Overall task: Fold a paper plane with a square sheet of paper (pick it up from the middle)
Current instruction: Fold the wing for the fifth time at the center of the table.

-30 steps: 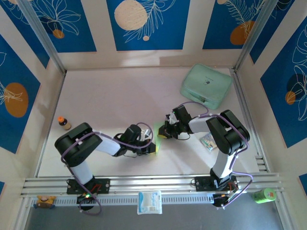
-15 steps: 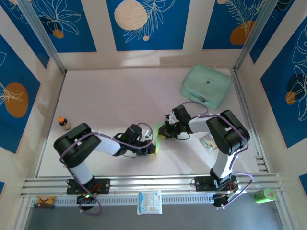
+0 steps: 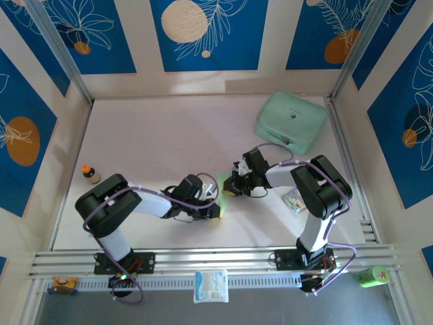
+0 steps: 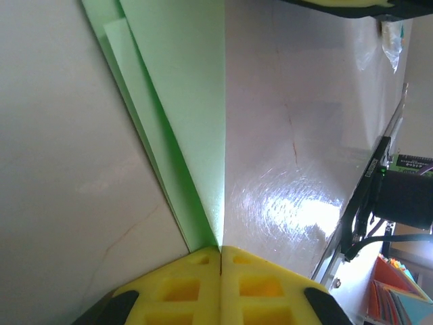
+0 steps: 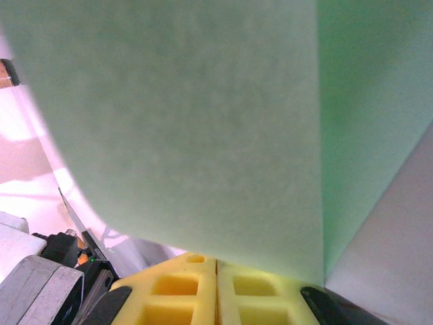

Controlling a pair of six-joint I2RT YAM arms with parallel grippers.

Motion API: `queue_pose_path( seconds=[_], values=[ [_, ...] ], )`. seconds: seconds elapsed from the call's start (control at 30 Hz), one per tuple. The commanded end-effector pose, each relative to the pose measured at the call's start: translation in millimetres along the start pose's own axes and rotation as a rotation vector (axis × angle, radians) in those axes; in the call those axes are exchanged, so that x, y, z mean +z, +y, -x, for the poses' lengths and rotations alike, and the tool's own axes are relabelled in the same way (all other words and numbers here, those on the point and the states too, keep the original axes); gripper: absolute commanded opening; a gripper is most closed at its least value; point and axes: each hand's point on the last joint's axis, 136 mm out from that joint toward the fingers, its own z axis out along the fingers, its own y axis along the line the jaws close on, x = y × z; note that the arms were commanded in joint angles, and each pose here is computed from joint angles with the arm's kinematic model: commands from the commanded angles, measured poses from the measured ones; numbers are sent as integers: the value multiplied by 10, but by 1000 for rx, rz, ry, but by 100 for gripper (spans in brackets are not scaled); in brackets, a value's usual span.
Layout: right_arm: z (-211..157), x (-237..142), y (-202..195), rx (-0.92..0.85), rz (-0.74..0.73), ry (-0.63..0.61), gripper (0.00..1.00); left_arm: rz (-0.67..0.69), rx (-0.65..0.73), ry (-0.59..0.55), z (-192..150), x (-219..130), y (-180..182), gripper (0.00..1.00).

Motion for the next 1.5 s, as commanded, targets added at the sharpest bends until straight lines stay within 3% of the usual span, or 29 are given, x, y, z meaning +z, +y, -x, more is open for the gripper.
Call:
queue_pose_path(
  seconds=[0.0, 0.37, 0.63, 0.83, 1.23, 1.47],
  values=[
    [-61, 40, -423, 74, -158, -5, 9, 115, -102, 228, -664, -12, 332, 1],
    [-62, 46, -417, 75, -156, -3, 9, 75, -42, 128, -493, -163, 68, 10],
    [-61, 36, -389, 71, -153, -5, 9, 26, 65, -107, 32, -444, -384, 8],
    [-53, 42, -368, 76, -148, -3, 9, -57, 74, -97, 345, -234, -586, 6],
    [-54, 9, -342, 73, -147, -9, 9, -31, 38, -120, 704, 92, -377, 7],
    [-67, 15, -375, 79, -153, -6, 9, 50, -4, -71, 569, 176, -61, 6]
  ],
)
